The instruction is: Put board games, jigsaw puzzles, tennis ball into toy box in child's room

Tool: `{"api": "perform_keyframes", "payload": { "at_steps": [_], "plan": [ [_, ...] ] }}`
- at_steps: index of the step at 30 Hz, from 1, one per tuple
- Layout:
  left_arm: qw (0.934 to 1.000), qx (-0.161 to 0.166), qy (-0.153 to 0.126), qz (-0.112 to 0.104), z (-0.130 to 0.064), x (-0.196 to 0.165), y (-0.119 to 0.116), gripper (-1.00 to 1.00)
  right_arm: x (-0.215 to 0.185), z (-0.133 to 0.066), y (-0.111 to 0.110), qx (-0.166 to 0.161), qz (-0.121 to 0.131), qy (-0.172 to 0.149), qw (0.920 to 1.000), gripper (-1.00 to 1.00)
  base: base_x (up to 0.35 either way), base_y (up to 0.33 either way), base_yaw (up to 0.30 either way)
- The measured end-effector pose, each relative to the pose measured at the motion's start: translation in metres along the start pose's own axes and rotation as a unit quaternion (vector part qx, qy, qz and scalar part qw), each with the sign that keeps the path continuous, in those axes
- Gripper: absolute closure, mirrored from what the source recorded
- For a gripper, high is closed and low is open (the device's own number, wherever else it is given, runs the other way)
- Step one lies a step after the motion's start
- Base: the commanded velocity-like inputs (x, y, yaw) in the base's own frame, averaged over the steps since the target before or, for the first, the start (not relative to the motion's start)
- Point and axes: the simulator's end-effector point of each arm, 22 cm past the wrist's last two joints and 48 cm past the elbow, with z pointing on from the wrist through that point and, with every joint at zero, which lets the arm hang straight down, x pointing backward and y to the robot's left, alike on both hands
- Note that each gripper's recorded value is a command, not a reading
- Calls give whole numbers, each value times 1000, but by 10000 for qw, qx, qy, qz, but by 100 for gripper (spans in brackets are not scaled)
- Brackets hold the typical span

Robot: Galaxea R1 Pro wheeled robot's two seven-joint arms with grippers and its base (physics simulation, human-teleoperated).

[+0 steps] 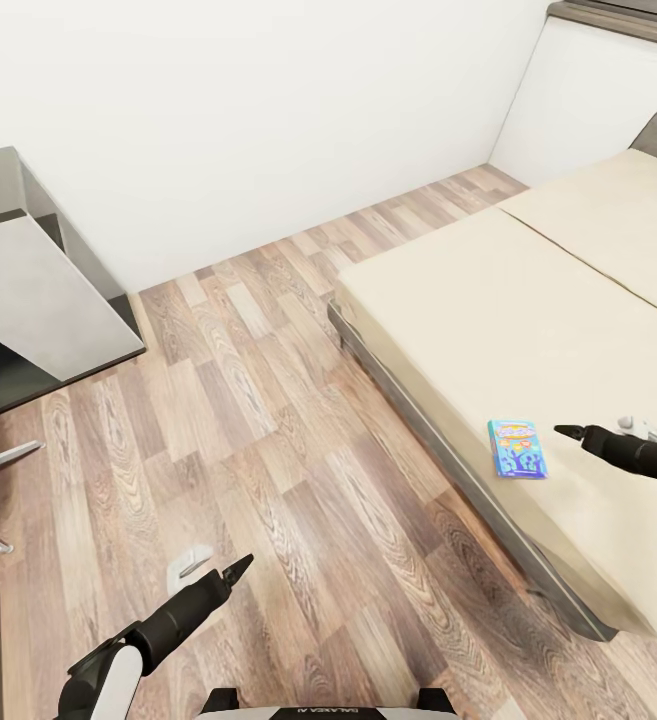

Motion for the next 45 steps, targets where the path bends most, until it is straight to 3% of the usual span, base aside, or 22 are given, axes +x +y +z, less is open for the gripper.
{"api": "perform_keyframes", "payload": {
  "at_steps": [11, 21, 23, 24, 26, 29, 31, 35, 37, 45],
  "plan": [
    [9999, 71, 88, -74, 9, 5, -4, -100, 0, -22, 14, -313, -410, -247, 9984, -100, 0, 0, 0],
    [9977, 562, 306, -243, 66, -10, -51, -100, -5, -38, 41, -745, -720, -414, 9938, -100, 0, 0, 0],
    [9941, 877, 503, -380, 92, -8, -82, -100, -12, -48, 53, -859, -867, -516, 9912, -100, 0, 0, 0],
    [9941, 879, 507, -373, 92, -8, -83, -100, -12, -48, 53, -858, -872, -516, 9911, -100, 0, 0, 0],
    [9889, 1186, 747, -501, 115, 0, -112, -100, -15, -58, 60, -910, -960, -568, 9896, -100, 0, 0, 0],
    [9860, 1346, 825, -532, 125, 4, -126, -100, -16, -63, 60, -912, -972, -588, 9893, -100, 0, 0, 0],
    [9804, 1663, 899, -548, 138, 9, -150, -100, -17, -71, 59, -907, -961, -635, 9892, -100, 0, 0, -12],
    [9734, 2036, 914, -520, 142, 10, -170, -100, -18, -77, 59, -907, -950, -677, 9890, -100, 0, 0, -80],
    [9655, 2382, 925, -513, 141, 11, -186, -100, -19, -82, 60, -914, -959, -717, 9886, -100, 0, 0, -152],
    [9542, 2794, 937, -521, 136, 17, -199, -100, -22, -89, 66, -936, -996, -785, 9875, -100, 0, 0, -212]
  ]
}}
